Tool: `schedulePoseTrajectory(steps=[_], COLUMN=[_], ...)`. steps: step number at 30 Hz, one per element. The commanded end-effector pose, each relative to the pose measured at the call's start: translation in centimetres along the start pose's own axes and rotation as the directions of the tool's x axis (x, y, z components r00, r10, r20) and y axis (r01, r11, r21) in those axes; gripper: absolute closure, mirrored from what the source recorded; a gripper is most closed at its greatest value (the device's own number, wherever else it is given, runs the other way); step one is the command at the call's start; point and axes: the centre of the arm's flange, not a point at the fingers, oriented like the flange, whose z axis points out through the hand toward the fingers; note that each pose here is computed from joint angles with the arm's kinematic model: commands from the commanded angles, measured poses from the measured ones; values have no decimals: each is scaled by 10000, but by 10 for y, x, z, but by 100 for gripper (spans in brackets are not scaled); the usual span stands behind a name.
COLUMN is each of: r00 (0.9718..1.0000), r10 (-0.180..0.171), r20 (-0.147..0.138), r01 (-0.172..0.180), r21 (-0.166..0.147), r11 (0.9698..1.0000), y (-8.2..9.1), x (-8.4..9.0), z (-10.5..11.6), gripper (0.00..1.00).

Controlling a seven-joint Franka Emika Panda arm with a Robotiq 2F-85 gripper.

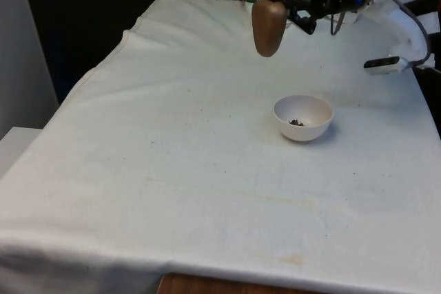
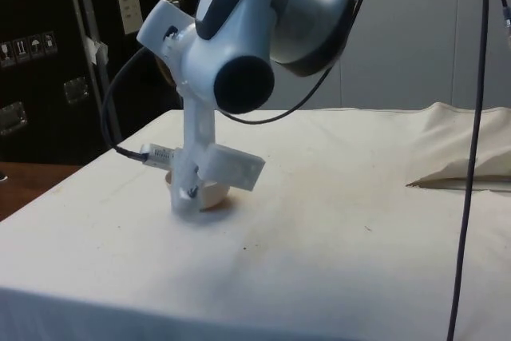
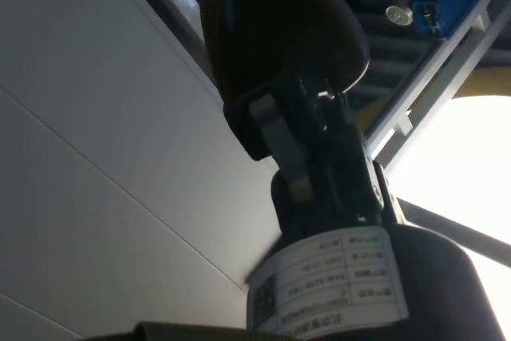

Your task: Pour the coffee beans from the cup into the bowl.

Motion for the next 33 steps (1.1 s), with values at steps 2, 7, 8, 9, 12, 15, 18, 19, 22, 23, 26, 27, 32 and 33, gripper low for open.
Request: schedulePoseTrajectory(steps=[2,7,8,9,12,15,18,19,22,23,26,27,32,33], r00=[10000,9996,9995,9994,9992,9988,9980,9978,9971,9969,9960,9957,9939,9938], r10=[68,169,188,207,226,237,267,280,328,288,290,299,287,340], r20=[36,205,235,267,335,421,569,606,694,733,850,872,1060,1062], r01=[-69,-179,-201,-223,-242,-271,-323,-342,-394,-376,-404,-419,-457,-489], r21=[278,505,552,597,486,809,996,1038,960,1223,1352,1392,1617,1416], r11=[9996,9986,9983,9980,9985,9964,9945,9940,9946,9918,9900,9894,9858,9887], y=[3,6,7,8,8,10,11,11,11,12,13,13,14,13], x=[-2,-5,-5,-6,-6,-8,-10,-10,-10,-12,-13,-13,-15,-14], z=[3,7,7,8,9,10,12,13,13,13,14,14,15,14], gripper=[100,100,100,100,100,100,100,100,100,100,100,100,100,100])
